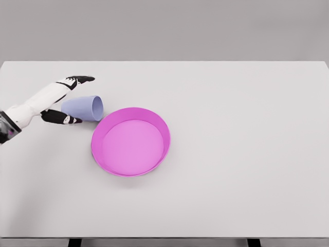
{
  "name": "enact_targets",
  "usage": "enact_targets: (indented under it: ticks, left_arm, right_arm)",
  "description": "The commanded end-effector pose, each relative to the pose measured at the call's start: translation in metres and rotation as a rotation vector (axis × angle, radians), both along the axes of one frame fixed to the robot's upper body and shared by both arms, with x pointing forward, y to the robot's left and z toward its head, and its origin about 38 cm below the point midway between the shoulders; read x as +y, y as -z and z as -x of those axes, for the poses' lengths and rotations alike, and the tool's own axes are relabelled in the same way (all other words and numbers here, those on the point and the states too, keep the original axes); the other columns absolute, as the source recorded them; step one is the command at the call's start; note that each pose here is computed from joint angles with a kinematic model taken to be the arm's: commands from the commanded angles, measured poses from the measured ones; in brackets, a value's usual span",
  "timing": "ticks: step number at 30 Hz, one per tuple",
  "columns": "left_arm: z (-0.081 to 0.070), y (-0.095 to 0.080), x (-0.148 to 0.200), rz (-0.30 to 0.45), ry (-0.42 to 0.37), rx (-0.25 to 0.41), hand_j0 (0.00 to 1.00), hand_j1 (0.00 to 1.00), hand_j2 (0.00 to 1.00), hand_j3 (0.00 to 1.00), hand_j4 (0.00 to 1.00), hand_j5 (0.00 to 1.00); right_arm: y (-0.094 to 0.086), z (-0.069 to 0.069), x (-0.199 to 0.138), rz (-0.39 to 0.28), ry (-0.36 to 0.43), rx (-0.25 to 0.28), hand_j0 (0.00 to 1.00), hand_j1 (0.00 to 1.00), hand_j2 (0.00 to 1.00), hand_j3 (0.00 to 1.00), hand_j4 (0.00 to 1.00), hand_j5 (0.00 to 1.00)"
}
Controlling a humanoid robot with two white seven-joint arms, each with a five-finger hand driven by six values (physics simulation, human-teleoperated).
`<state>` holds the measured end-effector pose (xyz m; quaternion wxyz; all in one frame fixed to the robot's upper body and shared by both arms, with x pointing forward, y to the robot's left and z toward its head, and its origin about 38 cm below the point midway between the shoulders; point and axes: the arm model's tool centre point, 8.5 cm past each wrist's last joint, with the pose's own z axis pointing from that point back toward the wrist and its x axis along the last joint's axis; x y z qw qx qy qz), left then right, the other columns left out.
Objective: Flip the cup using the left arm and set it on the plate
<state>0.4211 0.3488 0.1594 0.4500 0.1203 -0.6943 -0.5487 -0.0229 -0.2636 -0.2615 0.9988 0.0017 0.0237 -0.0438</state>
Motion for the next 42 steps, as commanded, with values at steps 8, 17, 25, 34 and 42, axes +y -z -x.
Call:
enact_targets:
  ticks: [8, 17, 25, 34, 42]
  left_arm:
    - [-0.002, 0.022, -0.004, 0.021, -0.006, 0.063, 1.00, 1.00, 1.00, 1.00, 1.00, 1.00]
    - [-0.005, 0.031, -0.015, 0.061, -0.009, 0.074, 1.00, 1.00, 1.00, 1.00, 1.00, 1.00]
    - [-0.010, 0.043, -0.006, 0.065, -0.043, 0.113, 1.00, 1.00, 1.00, 1.00, 1.00, 1.00]
    - [-0.012, 0.044, -0.011, 0.023, -0.035, 0.106, 1.00, 1.00, 1.00, 1.00, 1.00, 1.00]
    - [-0.016, 0.041, -0.009, -0.015, -0.039, 0.099, 0.92, 0.92, 0.92, 0.92, 0.92, 0.92]
  right_arm:
    - [0.000, 0.000, 0.000, 0.000, 0.000, 0.000, 1.00, 1.00, 1.00, 1.00, 1.00, 1.00]
    - [0.000, 0.000, 0.000, 0.000, 0.000, 0.000, 1.00, 1.00, 1.00, 1.00, 1.00, 1.00]
    - [0.000, 0.000, 0.000, 0.000, 0.000, 0.000, 1.00, 1.00, 1.00, 1.00, 1.00, 1.00]
    - [0.000, 0.000, 0.000, 0.000, 0.000, 0.000, 1.00, 1.00, 1.00, 1.00, 1.00, 1.00]
    - [0.000, 0.000, 0.000, 0.000, 0.000, 0.000, 1.00, 1.00, 1.00, 1.00, 1.00, 1.00]
